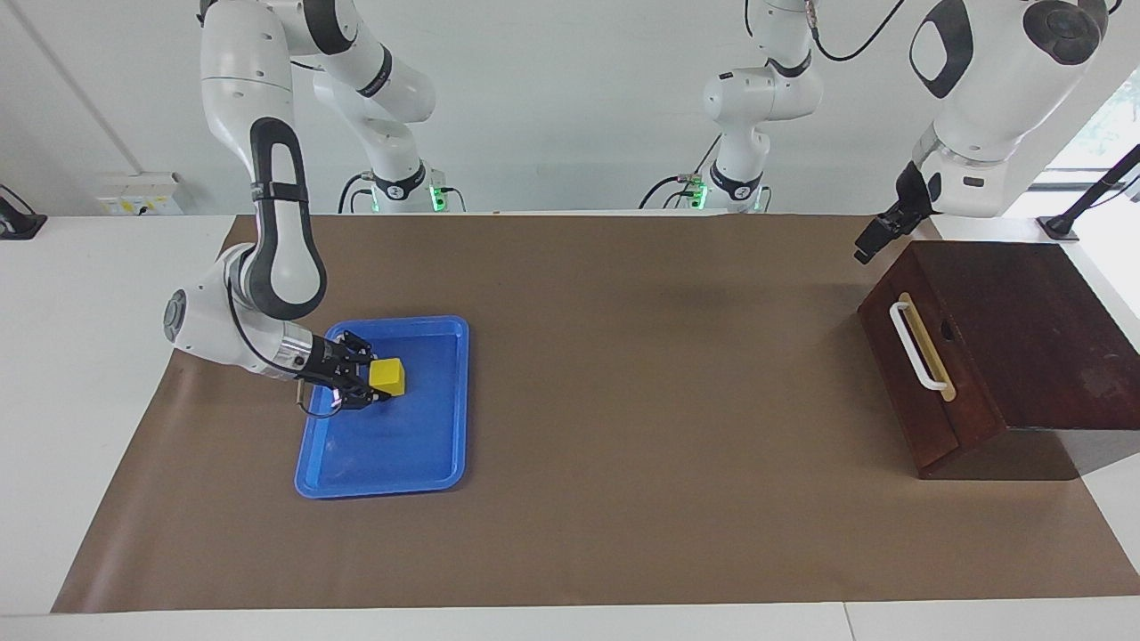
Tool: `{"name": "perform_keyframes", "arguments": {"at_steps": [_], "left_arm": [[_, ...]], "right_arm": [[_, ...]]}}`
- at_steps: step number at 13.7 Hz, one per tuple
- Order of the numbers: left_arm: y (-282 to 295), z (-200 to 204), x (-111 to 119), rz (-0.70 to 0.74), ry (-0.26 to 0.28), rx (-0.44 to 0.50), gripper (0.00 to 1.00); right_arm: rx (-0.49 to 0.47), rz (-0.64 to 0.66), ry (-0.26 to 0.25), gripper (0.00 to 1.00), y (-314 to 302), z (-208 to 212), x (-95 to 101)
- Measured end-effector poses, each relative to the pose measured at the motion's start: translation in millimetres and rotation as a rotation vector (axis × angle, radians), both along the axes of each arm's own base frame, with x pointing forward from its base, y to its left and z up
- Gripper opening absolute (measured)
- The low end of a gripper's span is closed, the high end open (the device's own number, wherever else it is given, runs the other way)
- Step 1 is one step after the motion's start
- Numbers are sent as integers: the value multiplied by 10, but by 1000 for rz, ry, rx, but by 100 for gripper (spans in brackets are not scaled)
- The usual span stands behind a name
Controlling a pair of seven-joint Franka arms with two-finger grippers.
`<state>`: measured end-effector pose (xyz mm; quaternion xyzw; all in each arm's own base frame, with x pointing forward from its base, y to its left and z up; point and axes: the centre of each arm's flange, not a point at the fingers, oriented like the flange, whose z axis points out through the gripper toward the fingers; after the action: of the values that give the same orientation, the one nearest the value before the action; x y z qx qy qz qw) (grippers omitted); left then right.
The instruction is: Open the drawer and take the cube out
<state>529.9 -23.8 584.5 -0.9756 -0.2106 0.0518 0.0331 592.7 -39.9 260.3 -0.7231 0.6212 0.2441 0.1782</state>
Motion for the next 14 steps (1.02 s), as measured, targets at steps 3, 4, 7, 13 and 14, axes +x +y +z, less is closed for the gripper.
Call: {"name": "perform_keyframes", "arguments": {"at_steps": [3,4,7,13,14], "left_arm": [[10,-22,-19,-109,31,-16,100],[15,-22,-14,-147,42,-27,100],[-42,79,10,-198,46,-42,100],[-147,180,33,-217,42,-75,100],[-152,177,30,-222,44,-78,100]], "right_arm": [[3,57,-22,87,-5,-50,-43],[-1,68,-23,96,-5,-58,-51],[-2,91,-27,100,60,36,-14],[-62,156,-123,100,361,1375,24],[-88,184,-137,100,357,1622,-43]]}}
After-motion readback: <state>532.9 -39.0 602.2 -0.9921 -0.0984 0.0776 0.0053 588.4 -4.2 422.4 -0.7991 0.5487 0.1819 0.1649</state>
